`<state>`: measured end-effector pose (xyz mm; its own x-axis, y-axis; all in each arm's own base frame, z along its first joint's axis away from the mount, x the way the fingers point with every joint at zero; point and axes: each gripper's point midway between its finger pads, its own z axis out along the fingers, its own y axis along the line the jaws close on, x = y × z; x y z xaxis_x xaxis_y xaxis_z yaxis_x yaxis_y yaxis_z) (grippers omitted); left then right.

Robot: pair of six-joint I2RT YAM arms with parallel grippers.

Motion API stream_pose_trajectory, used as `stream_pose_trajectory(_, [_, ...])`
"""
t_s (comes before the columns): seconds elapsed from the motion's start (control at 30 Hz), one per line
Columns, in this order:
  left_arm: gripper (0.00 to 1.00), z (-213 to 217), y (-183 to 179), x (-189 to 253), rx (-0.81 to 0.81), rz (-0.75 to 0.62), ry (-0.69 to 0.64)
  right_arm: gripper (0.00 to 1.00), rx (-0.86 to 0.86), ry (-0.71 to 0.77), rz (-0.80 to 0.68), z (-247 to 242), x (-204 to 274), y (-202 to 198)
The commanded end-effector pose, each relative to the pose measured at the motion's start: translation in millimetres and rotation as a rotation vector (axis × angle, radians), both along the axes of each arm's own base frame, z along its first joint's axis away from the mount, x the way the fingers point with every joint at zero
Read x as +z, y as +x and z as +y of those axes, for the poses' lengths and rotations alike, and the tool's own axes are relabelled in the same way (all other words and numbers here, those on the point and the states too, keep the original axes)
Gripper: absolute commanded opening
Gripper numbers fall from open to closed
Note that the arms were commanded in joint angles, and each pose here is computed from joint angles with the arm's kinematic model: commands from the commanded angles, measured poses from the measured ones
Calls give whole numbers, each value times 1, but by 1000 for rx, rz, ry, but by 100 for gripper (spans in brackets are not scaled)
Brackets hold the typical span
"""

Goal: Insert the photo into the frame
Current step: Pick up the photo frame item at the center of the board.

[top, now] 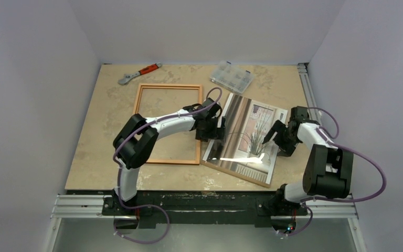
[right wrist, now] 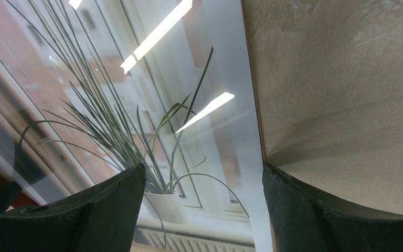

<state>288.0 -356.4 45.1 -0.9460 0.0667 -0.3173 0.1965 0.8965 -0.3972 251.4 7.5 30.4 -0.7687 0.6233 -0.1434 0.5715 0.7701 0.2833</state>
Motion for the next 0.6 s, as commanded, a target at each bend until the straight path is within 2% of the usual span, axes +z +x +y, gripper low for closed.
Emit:
stream_pose_trajectory(0.0, [84,-14,10,1,7,5,-37,79,81,62,-21,21,-8,2])
stream_pose_trajectory(0.27, [69,-19,4,14,16,-8,-92,76,113,43,-23,28,-9,-2])
stream_pose_trajectory(0.57, [70,-17,-10,65,11,-112,-100,76,126,38,-12,29,-14,-4])
